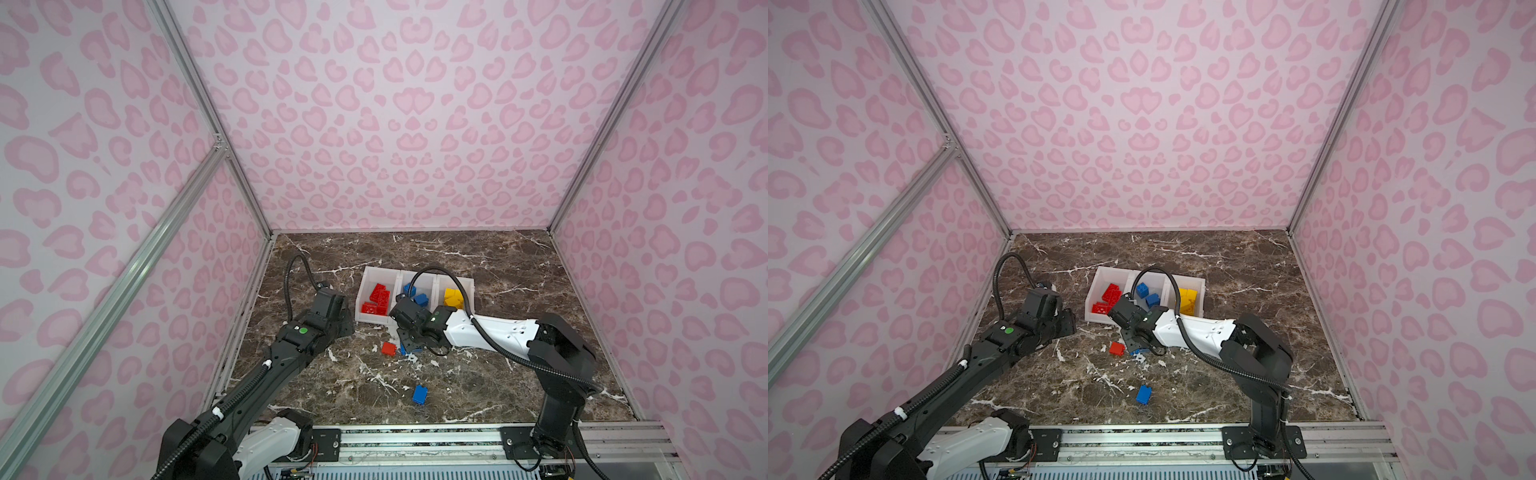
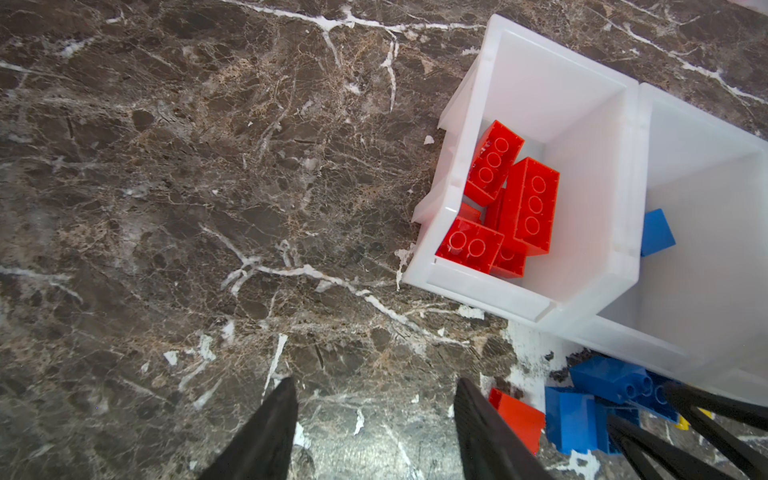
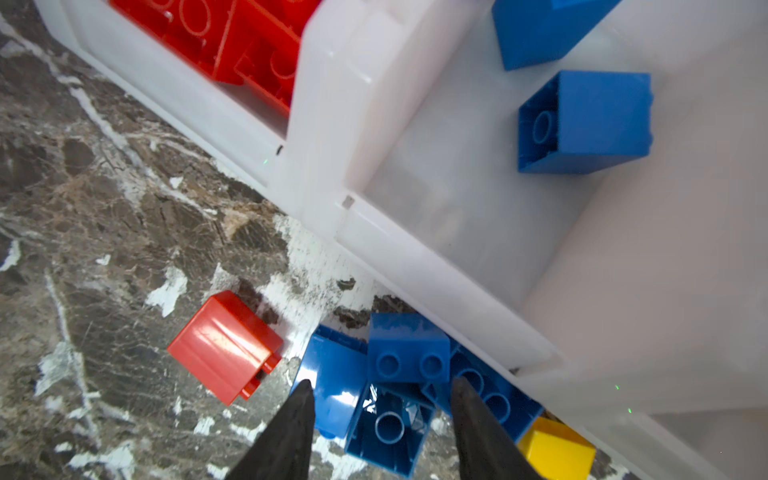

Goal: Sort the legos into containers by color

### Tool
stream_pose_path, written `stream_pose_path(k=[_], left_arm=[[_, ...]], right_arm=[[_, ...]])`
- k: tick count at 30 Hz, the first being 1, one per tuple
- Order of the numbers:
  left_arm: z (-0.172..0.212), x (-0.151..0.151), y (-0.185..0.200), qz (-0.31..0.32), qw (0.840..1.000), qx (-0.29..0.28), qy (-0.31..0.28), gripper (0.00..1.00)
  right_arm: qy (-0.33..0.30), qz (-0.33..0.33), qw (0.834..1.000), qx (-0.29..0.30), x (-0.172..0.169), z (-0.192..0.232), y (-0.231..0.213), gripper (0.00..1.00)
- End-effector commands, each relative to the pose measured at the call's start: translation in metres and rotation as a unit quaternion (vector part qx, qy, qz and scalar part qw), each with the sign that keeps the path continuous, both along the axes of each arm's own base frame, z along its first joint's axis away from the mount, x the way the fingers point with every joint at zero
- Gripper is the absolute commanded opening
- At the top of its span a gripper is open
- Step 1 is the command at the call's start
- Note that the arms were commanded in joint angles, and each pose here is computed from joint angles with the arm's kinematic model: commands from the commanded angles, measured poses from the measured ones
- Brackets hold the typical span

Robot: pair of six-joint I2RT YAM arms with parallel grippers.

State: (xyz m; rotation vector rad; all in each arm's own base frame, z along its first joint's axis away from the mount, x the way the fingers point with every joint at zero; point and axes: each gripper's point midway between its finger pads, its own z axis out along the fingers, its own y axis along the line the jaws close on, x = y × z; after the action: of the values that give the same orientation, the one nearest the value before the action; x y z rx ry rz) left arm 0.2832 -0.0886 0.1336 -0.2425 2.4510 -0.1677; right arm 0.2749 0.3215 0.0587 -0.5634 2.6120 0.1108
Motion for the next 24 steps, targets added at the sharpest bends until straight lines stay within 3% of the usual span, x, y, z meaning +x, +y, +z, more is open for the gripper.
stream_pose_path(k=[1, 24], left_arm=[[-0.003, -0.002, 0.000, 0.000, 1.000, -0.003, 0.006, 0.63], [-0.004, -0.006, -0.001, -0.001, 1.000, -0.009, 0.005, 0.63]], right_arm=[[0.001, -0.023, 1.000, 0.007, 0.004, -0.007, 0.000, 0.52], [-0.004, -0.028, 0.999, 0.024, 0.013, -0.006, 0.004, 0.30]])
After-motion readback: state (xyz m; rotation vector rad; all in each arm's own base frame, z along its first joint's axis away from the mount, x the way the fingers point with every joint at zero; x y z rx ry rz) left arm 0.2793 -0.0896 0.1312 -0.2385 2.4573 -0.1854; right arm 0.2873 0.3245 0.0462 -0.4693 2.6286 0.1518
